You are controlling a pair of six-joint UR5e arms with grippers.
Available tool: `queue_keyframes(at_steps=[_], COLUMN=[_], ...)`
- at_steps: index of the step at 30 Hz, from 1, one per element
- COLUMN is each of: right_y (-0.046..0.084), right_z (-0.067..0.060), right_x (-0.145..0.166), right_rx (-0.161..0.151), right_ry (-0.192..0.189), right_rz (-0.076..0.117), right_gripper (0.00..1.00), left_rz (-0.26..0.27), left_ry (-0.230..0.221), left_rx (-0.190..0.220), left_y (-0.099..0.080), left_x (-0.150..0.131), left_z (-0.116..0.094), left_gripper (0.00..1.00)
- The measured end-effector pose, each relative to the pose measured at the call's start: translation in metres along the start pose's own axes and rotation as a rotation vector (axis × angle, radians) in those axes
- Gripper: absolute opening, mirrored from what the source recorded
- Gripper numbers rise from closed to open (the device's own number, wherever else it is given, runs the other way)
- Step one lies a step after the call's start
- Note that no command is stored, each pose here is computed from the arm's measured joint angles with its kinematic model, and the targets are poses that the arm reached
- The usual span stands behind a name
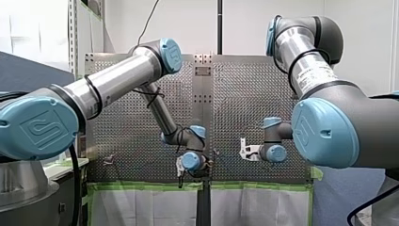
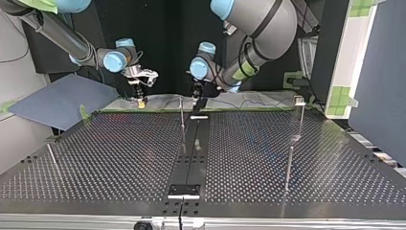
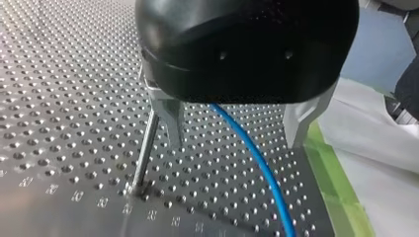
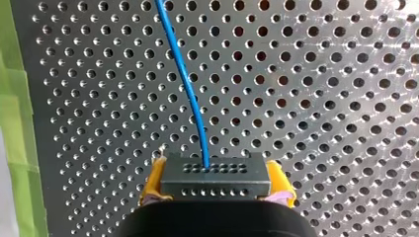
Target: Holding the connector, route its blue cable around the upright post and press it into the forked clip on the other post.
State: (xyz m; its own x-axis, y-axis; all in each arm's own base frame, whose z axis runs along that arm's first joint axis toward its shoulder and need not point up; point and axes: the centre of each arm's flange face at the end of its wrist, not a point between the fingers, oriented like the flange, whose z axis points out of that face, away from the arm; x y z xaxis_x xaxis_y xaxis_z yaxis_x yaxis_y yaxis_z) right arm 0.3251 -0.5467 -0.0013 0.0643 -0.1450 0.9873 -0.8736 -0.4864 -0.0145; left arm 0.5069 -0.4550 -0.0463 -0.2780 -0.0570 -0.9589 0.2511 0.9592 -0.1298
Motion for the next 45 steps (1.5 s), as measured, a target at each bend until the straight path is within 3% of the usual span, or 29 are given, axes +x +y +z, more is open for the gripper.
queue_keyframes(at_steps=[12, 19, 28, 36, 40, 45], right_y=[0.000, 0.000, 0.000, 0.000, 0.000, 0.002], right_z=[0.000, 0.000, 0.001, 0.001, 0.001, 0.002], right_x=[0.000, 0.000, 0.001, 0.001, 0.001, 0.001], right_rx=[0.000, -0.001, 0.002, 0.002, 0.002, 0.000], right_ry=[0.000, 0.003, 0.008, 0.010, 0.013, 0.014], right_rz=[0.000, 0.001, 0.001, 0.000, 0.001, 0.001], right_gripper=[0.00, 0.00, 0.00, 0.00, 0.00, 0.00], left_rz=[-0.007, -0.008, 0.036, 0.032, 0.030, 0.038], left_ry=[-0.027, -0.033, 0.002, -0.028, -0.040, -0.026], left_rx=[-0.018, -0.006, 0.022, 0.046, 0.075, 0.120], left_y=[0.003, 0.001, 0.001, -0.003, -0.011, -0.019], left_x=[-0.018, -0.023, -0.006, -0.019, -0.032, -0.030], left_z=[0.000, -0.010, -0.027, -0.037, -0.042, -0.051], left_gripper=[1.00, 1.00, 1.00, 1.00, 1.00, 1.00])
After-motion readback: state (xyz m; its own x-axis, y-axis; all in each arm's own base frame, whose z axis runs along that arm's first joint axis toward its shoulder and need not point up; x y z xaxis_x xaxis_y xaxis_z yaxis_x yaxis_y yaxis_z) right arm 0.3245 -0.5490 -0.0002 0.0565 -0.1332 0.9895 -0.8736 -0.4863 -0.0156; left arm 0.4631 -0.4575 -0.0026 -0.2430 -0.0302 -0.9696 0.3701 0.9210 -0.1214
